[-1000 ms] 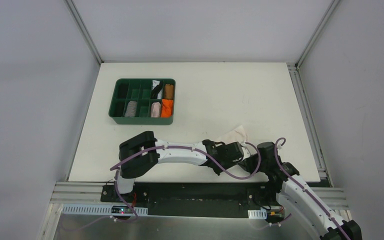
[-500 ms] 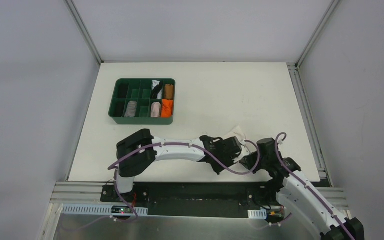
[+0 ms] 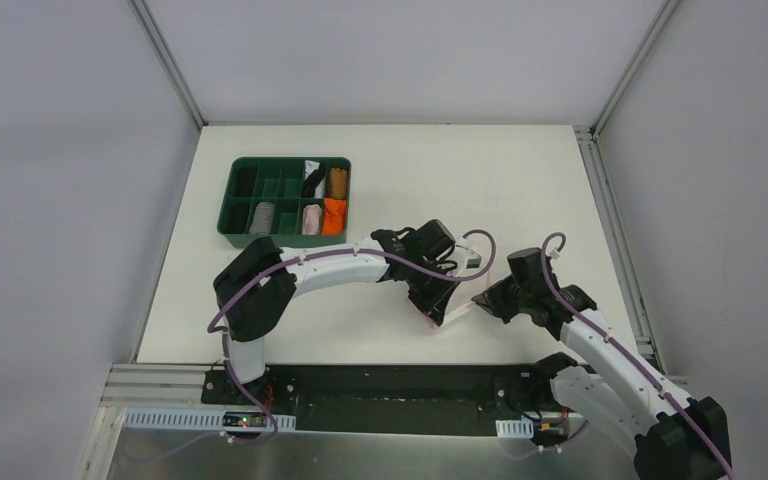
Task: Roll the underwear
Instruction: Fold the underwear at the center of the board.
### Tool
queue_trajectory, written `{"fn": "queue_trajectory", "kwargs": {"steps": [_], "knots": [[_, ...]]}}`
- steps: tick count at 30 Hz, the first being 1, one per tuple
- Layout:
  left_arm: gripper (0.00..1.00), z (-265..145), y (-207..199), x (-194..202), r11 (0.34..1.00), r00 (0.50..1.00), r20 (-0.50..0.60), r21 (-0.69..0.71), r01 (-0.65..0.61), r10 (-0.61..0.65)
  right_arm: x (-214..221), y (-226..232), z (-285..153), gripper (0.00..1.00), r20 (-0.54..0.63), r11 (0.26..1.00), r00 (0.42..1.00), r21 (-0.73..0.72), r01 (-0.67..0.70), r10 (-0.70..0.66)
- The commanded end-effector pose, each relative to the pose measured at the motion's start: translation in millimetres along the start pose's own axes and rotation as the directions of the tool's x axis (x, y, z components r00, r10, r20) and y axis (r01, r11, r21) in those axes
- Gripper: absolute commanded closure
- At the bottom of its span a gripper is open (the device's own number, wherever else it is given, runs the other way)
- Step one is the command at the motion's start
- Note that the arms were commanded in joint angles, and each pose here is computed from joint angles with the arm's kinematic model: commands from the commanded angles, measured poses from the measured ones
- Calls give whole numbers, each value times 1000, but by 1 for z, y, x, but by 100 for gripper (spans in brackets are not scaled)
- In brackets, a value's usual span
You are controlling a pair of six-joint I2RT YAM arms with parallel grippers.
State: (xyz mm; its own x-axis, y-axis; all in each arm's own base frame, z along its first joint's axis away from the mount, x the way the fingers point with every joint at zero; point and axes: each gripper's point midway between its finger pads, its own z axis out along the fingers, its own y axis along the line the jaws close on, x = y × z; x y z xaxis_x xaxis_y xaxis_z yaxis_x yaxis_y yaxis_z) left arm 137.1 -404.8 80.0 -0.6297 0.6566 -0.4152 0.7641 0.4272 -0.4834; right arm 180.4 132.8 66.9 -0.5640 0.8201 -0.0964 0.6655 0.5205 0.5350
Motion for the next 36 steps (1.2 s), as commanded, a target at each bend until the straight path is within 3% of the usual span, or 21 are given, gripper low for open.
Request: {"fn": "queue_trajectory", "kwargs": {"steps": [1,7,20,26,36], "knots": [[100,-16,-24,0,992,1000,-9,126,29,-28,-13,25,-6,100,54,998,997,-42,52,-50],[100,-22,-10,1,990,997,-4,120,78,-78,-18,44,-7,100,64,992,991,-30,119,-117],[100,-30,20,-2,976,984,-7,133,175,-176,-13,89,18,100,-31,975,975,-7,221,-221],[100,-33,33,-4,957,972,-28,173,233,-232,-13,103,40,100,-70,969,967,23,247,-245],[100,-29,73,-10,943,950,-15,124,310,-311,-16,109,74,100,-110,969,966,56,242,-235]]}}
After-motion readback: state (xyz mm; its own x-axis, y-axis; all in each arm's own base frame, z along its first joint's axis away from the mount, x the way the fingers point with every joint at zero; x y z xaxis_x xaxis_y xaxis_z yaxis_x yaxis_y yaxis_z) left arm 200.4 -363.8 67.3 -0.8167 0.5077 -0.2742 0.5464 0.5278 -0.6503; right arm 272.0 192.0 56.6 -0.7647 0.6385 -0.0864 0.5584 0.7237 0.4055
